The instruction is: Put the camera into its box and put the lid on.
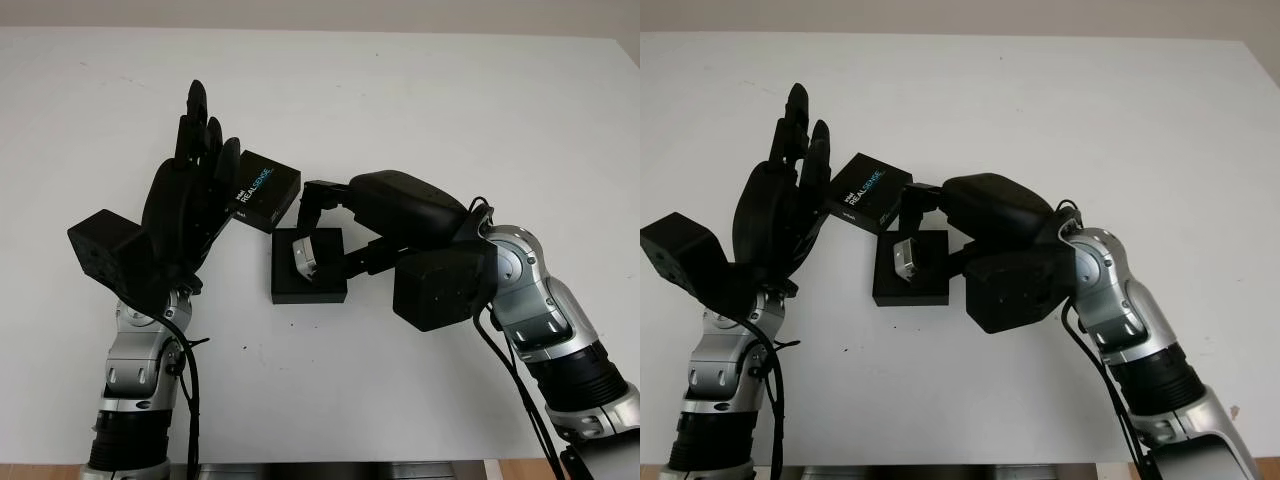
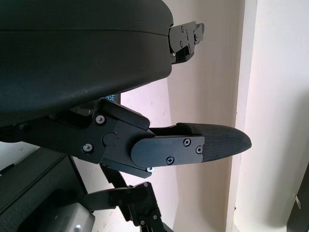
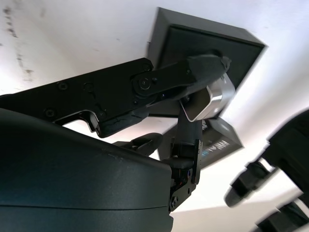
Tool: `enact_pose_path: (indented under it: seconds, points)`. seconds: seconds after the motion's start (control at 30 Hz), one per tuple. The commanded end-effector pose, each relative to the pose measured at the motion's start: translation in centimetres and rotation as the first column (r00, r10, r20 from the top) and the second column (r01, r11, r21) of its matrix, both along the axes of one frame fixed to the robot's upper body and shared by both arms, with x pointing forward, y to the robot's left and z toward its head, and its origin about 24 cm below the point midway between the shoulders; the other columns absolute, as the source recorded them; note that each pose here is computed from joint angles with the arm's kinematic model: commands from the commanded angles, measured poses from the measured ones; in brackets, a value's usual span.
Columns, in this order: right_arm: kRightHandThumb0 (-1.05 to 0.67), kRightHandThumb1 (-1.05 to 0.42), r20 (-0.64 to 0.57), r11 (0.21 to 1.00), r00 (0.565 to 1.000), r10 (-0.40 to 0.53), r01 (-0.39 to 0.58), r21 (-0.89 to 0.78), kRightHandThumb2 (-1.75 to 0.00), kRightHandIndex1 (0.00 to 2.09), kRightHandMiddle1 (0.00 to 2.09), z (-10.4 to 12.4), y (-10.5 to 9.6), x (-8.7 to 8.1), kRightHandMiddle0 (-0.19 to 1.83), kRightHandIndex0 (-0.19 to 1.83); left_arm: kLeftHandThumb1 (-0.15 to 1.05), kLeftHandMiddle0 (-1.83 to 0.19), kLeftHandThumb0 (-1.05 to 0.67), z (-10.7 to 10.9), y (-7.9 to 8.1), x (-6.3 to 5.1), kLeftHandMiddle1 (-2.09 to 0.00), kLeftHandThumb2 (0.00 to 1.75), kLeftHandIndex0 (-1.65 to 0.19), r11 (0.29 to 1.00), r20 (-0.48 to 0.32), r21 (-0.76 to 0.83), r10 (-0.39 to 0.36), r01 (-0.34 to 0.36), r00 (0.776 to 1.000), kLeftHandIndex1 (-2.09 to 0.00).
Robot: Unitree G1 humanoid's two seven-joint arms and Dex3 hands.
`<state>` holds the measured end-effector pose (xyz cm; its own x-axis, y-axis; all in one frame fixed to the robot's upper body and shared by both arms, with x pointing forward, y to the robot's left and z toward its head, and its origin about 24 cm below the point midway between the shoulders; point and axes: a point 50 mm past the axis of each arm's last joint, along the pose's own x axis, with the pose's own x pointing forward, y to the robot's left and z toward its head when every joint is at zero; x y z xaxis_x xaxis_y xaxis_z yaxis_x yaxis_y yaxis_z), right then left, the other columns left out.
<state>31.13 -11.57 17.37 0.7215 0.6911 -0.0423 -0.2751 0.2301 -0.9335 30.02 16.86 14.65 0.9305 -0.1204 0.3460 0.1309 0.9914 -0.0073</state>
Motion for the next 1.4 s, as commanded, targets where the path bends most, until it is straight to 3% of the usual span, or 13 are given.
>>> enact_pose_path:
  seconds: [0.0, 0.6, 0.87, 1.07, 1.17, 1.23, 1.37]
  points:
    - [-0.44, -1.05, -0.002, 0.999, 1.0, -0.002, 0.002, -0.039, -0.14, 0.1, 1.94, -0.5, -0.3, 0.0, 0.5, 0.46, 1.05, 0.19, -0.78, 0.0, -0.1, -0.2, 0.0, 0.46, 0.19, 1.0, 0.008, -0.013, 0.0, 0.0, 1.0, 0.0]
    - [-0.43, -1.05, 0.093, 0.998, 0.995, -0.037, 0.042, -0.052, -0.16, 0.08, 2.03, -0.8, -0.6, 0.5, 0.41, 0.47, 1.05, 0.19, -0.79, -0.4, -0.3, -0.2, 0.0, 0.46, 0.19, 1.0, 0.003, -0.023, 0.002, -0.002, 1.0, 0.0]
    - [-0.43, -1.05, 0.154, 1.0, 0.988, 0.017, -0.015, -0.015, -0.14, 0.09, 1.96, -0.7, 0.1, 0.1, 0.45, 0.51, 1.05, 0.19, -0.79, -0.5, -0.3, -0.3, 0.0, 0.45, 0.19, 1.0, 0.004, -0.022, 0.005, -0.005, 1.0, 0.0]
    - [-0.44, -1.05, 0.261, 0.988, 0.958, 0.121, -0.091, -0.125, -0.18, 0.08, 1.96, -0.3, 1.2, -0.6, 0.41, 0.51, 1.05, 0.19, -0.8, -0.5, -0.5, -0.4, 0.0, 0.45, 0.19, 1.0, 0.004, -0.023, 0.011, -0.011, 1.0, 0.0]
    - [-0.46, -1.05, 0.3, 0.97, 0.937, 0.18, -0.118, -0.213, -0.14, 0.08, 1.81, 0.1, 1.9, -1.1, 0.42, 0.52, 1.05, 0.19, -0.8, -0.5, -0.5, -0.5, 0.0, 0.45, 0.19, 1.0, 0.005, -0.024, 0.009, -0.009, 1.0, 0.0]
    - [-0.46, -1.01, 0.309, 0.959, 0.928, 0.209, -0.132, -0.252, -0.07, 0.08, 1.58, 0.3, 2.4, -1.3, 0.46, 0.52, 1.05, 0.19, -0.79, -0.5, -0.6, -0.5, 0.0, 0.46, 0.19, 1.0, 0.003, -0.027, 0.011, -0.011, 1.0, 0.0]
    - [-0.47, -0.96, 0.305, 0.941, 0.922, 0.239, -0.143, -0.306, -0.05, 0.09, 1.47, 0.8, 2.7, -1.7, 0.53, 0.54, 1.05, 0.19, -0.8, -0.5, -0.7, -0.5, 0.0, 0.46, 0.19, 0.999, 0.001, -0.029, 0.015, -0.015, 1.0, 0.0]
